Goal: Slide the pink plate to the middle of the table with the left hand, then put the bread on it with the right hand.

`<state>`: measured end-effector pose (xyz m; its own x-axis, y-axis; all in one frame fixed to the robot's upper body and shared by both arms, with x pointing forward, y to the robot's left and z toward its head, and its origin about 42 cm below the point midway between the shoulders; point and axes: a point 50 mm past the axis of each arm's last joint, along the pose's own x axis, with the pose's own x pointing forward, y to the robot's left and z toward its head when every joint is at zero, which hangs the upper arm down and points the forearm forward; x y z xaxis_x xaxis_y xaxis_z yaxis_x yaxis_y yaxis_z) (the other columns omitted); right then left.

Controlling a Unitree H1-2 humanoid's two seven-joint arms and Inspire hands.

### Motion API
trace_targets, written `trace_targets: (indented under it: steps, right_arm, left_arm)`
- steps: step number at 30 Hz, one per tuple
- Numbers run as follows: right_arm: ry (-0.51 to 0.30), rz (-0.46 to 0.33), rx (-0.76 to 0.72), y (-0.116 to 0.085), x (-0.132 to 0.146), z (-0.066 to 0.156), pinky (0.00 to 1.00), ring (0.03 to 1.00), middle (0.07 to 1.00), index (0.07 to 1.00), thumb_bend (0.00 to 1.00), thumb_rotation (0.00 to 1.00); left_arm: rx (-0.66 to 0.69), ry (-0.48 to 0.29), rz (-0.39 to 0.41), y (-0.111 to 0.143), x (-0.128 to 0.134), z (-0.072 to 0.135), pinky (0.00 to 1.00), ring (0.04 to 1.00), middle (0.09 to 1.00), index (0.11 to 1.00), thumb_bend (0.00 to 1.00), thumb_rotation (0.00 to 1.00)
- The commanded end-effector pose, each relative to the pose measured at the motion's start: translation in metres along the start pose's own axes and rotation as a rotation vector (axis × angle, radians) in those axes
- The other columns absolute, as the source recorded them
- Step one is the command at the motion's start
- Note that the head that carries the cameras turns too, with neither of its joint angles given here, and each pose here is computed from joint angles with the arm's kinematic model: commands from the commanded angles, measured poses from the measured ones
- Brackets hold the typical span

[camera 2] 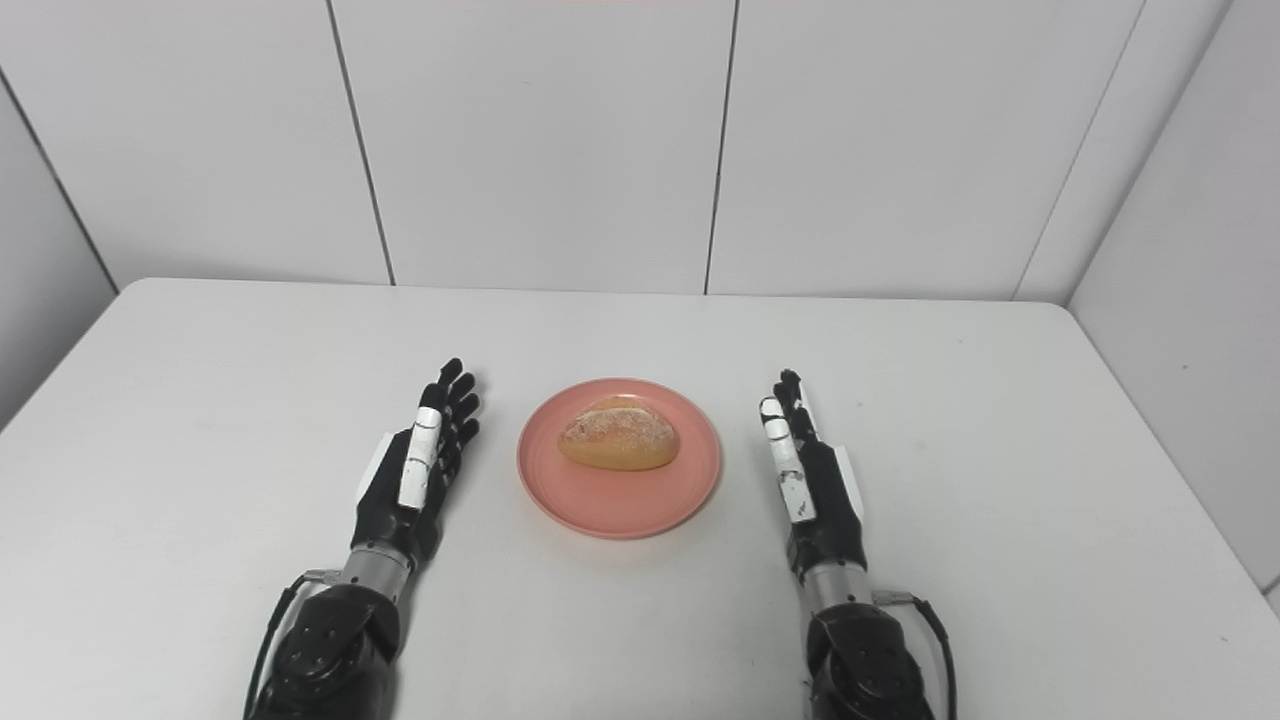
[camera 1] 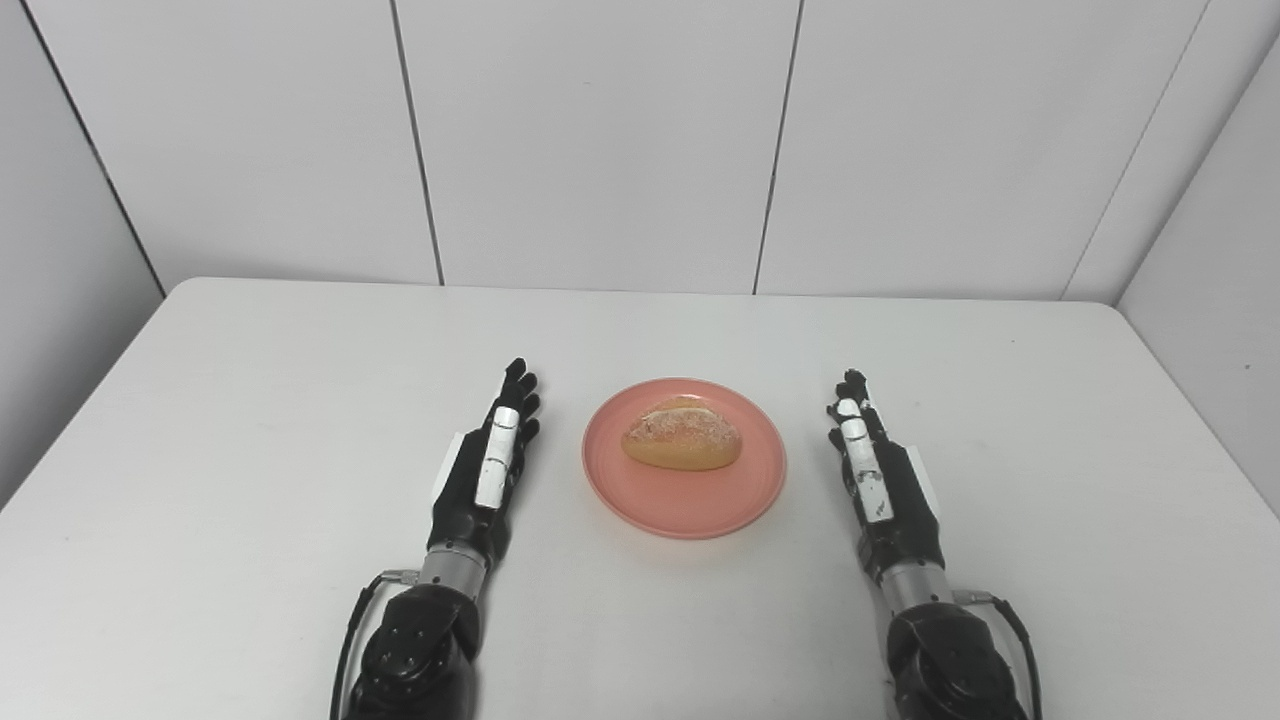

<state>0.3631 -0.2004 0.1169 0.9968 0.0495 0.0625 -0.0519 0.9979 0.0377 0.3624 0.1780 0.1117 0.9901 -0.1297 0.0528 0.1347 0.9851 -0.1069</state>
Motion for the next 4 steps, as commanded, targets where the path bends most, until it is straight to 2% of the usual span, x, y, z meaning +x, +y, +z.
trace_targets:
  steps: [1, 4]
  right_arm:
    - [-0.079, 0.007, -0.004, -0.0004, 0.0130, 0.0181, 1.00, 1.000, 1.000, 1.000, 0.57, 0.93]
    - [-0.079, 0.004, -0.004, -0.0006, 0.0137, 0.0181, 1.00, 1.000, 1.000, 1.000, 0.56, 0.93]
  left_arm:
    - [-0.007, -0.057, -0.006, 0.0002, 0.0094, 0.0148, 1.00, 1.000, 1.000, 1.000, 0.68, 1.00]
    - [-0.008, -0.049, -0.002, 0.0015, 0.0089, 0.0161, 1.00, 1.000, 1.000, 1.000, 0.68, 1.00]
